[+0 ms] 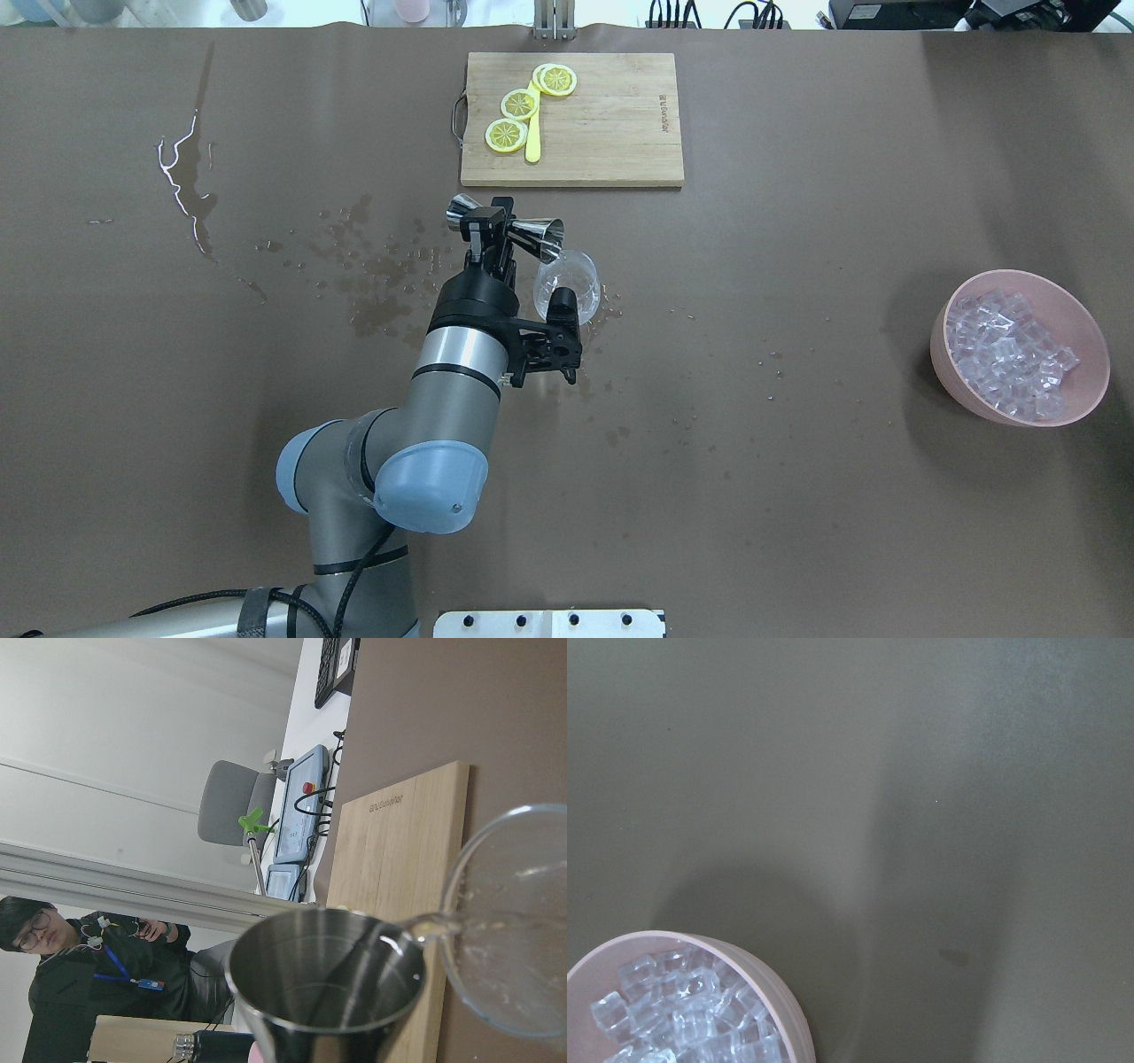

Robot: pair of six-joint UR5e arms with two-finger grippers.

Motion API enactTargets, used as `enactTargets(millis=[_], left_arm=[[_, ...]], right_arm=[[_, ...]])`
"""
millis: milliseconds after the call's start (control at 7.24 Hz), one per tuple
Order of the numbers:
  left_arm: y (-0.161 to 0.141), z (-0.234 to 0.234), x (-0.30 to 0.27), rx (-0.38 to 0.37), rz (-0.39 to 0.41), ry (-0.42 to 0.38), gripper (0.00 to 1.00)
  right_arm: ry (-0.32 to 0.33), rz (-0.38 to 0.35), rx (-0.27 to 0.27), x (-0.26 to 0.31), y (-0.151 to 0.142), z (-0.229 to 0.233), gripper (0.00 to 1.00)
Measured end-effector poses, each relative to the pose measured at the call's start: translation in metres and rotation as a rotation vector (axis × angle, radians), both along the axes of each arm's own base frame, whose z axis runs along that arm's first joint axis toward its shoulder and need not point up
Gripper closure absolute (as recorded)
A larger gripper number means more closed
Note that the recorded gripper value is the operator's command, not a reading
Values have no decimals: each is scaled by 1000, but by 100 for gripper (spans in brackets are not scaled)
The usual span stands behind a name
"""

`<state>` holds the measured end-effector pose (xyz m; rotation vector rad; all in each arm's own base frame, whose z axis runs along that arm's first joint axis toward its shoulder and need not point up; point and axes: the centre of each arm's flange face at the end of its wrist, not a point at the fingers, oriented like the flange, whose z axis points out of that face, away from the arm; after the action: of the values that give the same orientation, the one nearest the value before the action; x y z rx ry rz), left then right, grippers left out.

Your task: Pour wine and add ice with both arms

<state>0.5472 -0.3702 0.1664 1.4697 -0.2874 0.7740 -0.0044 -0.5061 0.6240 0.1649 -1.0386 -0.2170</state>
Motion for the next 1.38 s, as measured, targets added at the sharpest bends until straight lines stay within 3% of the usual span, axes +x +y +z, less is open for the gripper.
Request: enactTargets(millis=[552, 1105, 1243, 1381], left_arm=[[4, -4, 15, 42, -65, -147, 100], [18, -16, 16, 70, -94, -241, 100], [22, -30, -1, 80, -97, -199, 100], [27, -45, -29, 92, -94, -107, 100]], right_arm=[[-1, 0, -3, 0, 0, 1, 0], [-7, 2, -9, 0, 0, 0, 0], [-8, 3, -8, 0, 0, -1, 0], [-8, 3, -6, 0, 0, -2, 0]])
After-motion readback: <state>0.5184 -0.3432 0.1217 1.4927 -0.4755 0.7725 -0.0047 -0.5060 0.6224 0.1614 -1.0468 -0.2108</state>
